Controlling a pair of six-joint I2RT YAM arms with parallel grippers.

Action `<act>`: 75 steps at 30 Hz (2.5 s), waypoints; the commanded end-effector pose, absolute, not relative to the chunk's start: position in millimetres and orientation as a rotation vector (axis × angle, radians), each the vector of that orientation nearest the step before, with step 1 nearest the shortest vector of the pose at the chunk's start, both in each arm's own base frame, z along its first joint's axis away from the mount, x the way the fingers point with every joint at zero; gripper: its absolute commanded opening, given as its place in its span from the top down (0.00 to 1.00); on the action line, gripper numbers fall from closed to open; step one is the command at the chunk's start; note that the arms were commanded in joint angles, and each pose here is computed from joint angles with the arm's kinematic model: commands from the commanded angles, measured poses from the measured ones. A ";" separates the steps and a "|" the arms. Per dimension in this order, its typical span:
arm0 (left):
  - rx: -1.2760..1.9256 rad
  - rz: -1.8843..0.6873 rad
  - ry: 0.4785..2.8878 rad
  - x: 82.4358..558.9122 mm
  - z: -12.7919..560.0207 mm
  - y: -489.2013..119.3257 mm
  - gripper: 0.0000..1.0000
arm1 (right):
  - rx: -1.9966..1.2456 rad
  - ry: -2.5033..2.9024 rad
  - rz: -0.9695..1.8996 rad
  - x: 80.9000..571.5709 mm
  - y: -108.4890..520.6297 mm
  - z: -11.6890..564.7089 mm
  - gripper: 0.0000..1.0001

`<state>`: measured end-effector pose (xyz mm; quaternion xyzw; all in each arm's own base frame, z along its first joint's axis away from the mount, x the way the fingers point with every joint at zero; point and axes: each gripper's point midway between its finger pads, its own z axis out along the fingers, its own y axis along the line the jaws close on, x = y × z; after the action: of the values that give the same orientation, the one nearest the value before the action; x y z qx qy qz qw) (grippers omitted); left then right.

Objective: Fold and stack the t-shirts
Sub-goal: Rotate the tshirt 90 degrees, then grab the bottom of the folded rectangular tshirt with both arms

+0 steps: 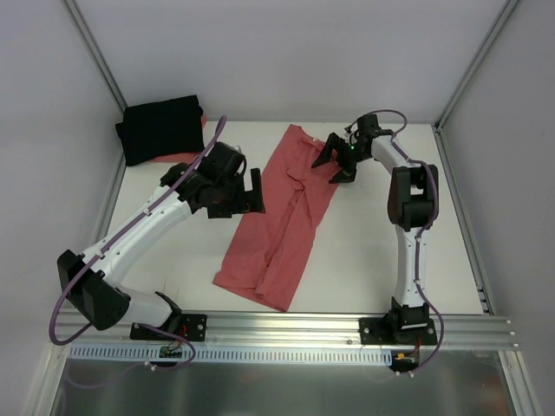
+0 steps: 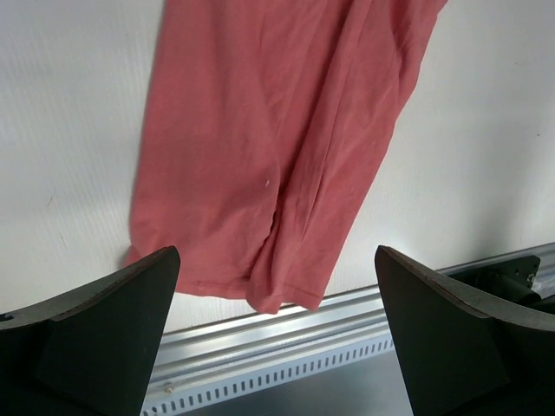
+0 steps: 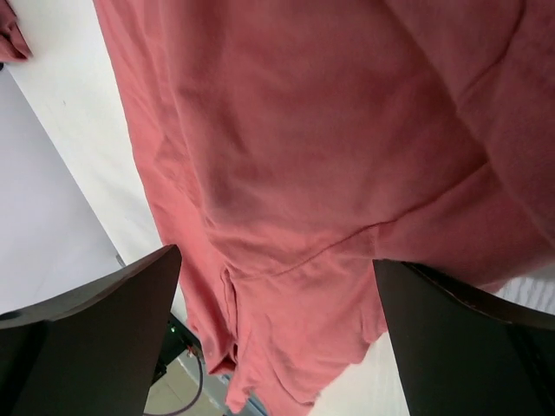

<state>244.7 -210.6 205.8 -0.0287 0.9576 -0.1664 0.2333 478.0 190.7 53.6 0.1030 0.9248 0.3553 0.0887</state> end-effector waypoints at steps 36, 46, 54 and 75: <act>-0.143 -0.576 2.576 266.1 176.4 -186.9 0.01 | 0.010 2.412 1.050 463.5 182.2 225.8 0.00; -0.188 -0.873 2.738 214.5 116.5 -201.5 0.01 | 0.057 2.687 1.004 286.2 165.1 134.0 0.01; -0.241 -0.994 2.855 174.4 72.8 -203.2 0.01 | 0.101 2.836 1.040 201.4 171.1 73.6 0.00; -0.371 -0.927 2.957 125.8 1.0 -178.9 0.01 | 0.083 2.869 1.158 174.0 218.7 31.7 0.05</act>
<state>136.4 -195.8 33.7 -0.1079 0.9315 -0.3468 0.0176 170.3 211.9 40.4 0.0260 0.9262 0.3759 0.0153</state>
